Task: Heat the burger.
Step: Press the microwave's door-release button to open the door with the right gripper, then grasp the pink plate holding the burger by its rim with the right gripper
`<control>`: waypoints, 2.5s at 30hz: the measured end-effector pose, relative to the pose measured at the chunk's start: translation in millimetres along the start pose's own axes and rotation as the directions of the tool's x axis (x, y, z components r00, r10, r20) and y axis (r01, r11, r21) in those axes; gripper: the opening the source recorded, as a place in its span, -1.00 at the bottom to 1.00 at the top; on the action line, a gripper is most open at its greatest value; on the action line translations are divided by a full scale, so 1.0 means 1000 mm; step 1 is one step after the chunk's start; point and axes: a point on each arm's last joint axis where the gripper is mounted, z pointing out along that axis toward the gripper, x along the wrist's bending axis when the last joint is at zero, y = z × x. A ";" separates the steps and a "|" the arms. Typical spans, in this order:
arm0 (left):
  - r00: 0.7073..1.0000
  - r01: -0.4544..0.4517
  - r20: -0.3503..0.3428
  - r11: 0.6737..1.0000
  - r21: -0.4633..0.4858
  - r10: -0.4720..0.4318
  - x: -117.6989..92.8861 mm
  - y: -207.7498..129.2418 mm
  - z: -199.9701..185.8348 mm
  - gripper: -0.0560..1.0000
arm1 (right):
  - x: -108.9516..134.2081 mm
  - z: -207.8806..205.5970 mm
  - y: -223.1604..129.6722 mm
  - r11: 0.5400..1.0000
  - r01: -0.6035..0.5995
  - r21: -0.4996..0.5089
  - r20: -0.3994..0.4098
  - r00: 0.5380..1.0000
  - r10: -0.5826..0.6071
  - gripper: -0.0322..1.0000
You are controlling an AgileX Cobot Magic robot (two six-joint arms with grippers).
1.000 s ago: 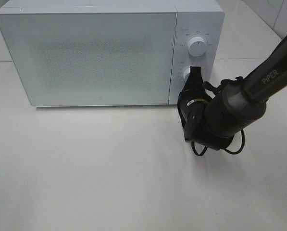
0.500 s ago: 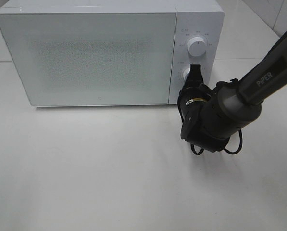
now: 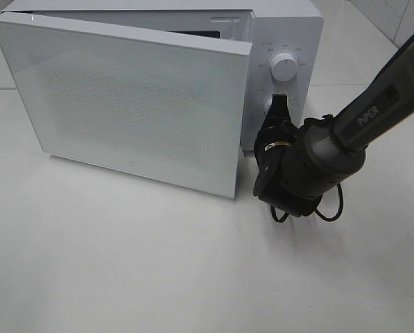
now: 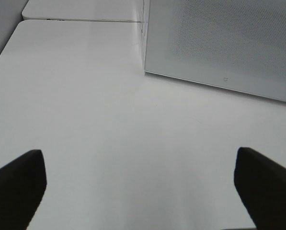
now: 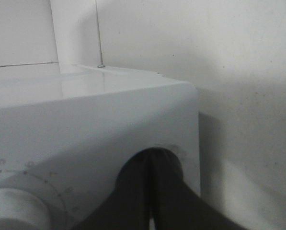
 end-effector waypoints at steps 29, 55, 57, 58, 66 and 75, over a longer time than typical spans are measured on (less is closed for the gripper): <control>1.000 0.000 0.000 1.000 0.000 0.000 0.000 0.000 0.000 0.98 | 0.008 -0.005 0.006 0.995 0.058 0.077 0.059 0.996 -0.063 -0.92; 1.000 0.000 0.000 1.000 0.000 0.000 0.000 0.000 0.000 0.98 | 0.030 -0.075 0.019 0.564 0.672 0.479 -0.065 0.668 -0.741 -0.92; 1.000 0.000 0.000 1.000 0.000 0.000 0.000 0.000 0.000 0.98 | 0.031 -0.080 0.018 0.480 0.713 0.511 -0.107 0.606 -0.788 -0.92; 1.000 0.000 0.000 1.000 0.000 0.000 0.000 0.000 0.000 0.98 | 0.031 -0.083 0.018 0.434 0.731 0.527 -0.127 0.572 -0.810 -0.92; 1.000 0.000 0.000 1.000 0.000 0.000 0.000 0.000 0.000 0.98 | 0.035 -0.105 0.016 0.009 0.792 0.611 -0.343 0.274 -0.898 -0.92; 1.000 0.000 0.000 1.000 0.000 0.000 0.000 0.000 0.000 0.98 | 0.046 -0.117 0.010 -0.461 0.663 0.590 -0.594 -0.031 -0.804 -0.92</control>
